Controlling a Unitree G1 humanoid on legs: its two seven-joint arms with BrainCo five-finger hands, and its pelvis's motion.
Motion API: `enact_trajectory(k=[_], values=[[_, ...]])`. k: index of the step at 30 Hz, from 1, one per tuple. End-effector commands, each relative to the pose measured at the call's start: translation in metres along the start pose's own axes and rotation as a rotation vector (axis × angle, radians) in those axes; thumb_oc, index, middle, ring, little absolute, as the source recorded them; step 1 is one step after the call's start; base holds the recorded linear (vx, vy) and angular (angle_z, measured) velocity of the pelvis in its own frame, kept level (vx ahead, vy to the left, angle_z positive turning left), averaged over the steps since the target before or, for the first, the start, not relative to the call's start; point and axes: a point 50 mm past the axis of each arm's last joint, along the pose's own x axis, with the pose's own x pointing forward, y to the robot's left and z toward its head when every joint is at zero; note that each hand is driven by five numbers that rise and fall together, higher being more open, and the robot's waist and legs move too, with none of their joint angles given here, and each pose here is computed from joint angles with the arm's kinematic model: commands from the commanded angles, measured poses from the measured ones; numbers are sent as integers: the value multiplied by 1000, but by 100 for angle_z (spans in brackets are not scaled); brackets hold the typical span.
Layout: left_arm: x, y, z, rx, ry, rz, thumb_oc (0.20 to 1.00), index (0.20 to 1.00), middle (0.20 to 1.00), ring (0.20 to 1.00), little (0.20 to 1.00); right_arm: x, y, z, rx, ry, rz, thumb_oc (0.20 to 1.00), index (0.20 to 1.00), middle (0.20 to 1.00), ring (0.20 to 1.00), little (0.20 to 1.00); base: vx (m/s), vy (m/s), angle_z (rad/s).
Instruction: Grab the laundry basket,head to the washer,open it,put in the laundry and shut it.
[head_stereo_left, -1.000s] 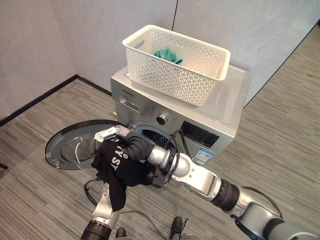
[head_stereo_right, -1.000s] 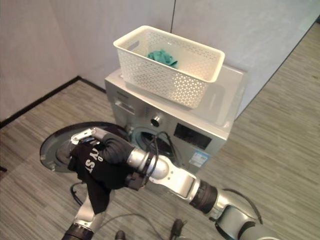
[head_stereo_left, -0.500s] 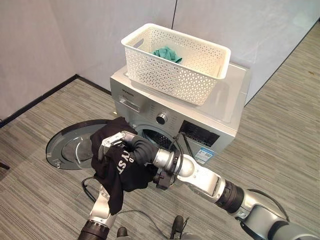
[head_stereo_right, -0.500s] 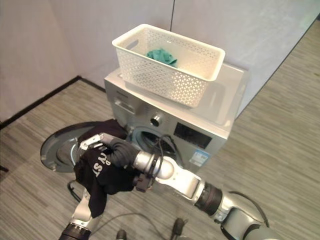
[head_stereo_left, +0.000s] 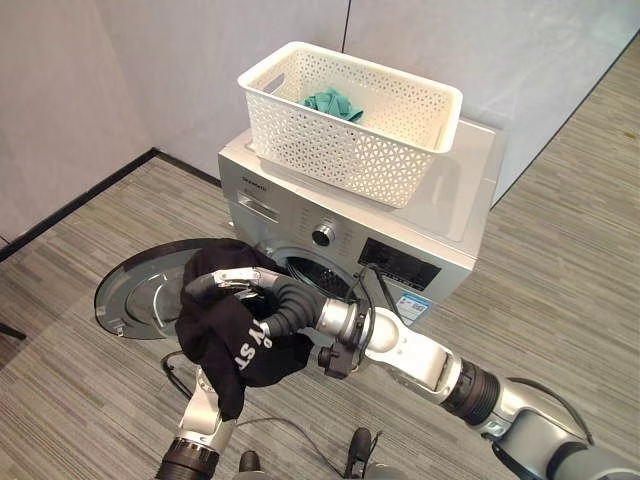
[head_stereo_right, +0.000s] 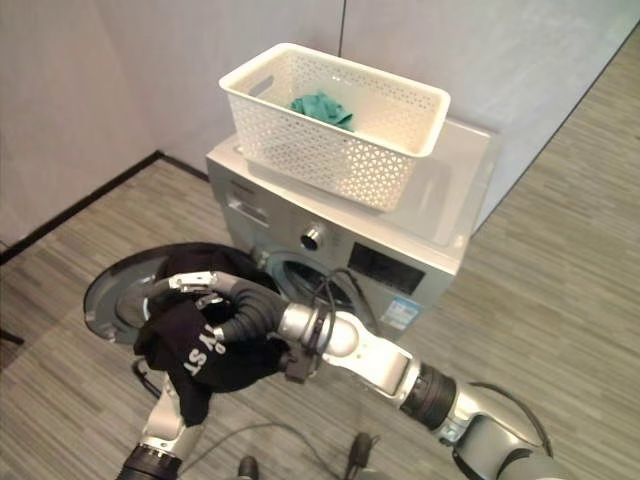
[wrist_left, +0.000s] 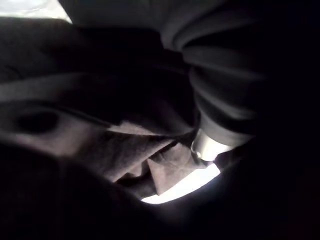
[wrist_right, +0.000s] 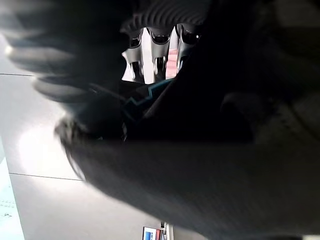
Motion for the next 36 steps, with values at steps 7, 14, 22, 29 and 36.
enact_trajectory(k=[7, 14, 22, 29, 36], values=[[21, -10, 57, 29, -342, -46, 200, 200, 200, 200, 200, -41, -23, 30, 217, -234, -112, 1000, 1000, 1000, 1000, 1000, 3, 0, -1], [15, 10, 54, 14, -316, -5, 200, 200, 200, 200, 200, -111, -41, 16, 466, -326, -411, 1000, 1000, 1000, 1000, 1000, 12, 2, -4], [-28, 50, 38, 65, -150, -64, 200, 200, 200, 200, 200, -206, -59, 12, 400, -353, -867, 1000, 1000, 1000, 1000, 1000, 21, -4, -1], [-68, 60, -1, -66, 112, -91, 200, 200, 200, 200, 200, -249, -76, 29, 207, -377, -1102, 1000, 1000, 1000, 1000, 1000, -63, -31, 2], [-68, 47, -1, -142, 131, -149, 200, 200, 200, 200, 200, -238, -93, 43, 144, -519, -1159, 1000, 1000, 1000, 1000, 1000, -123, -16, 6]])
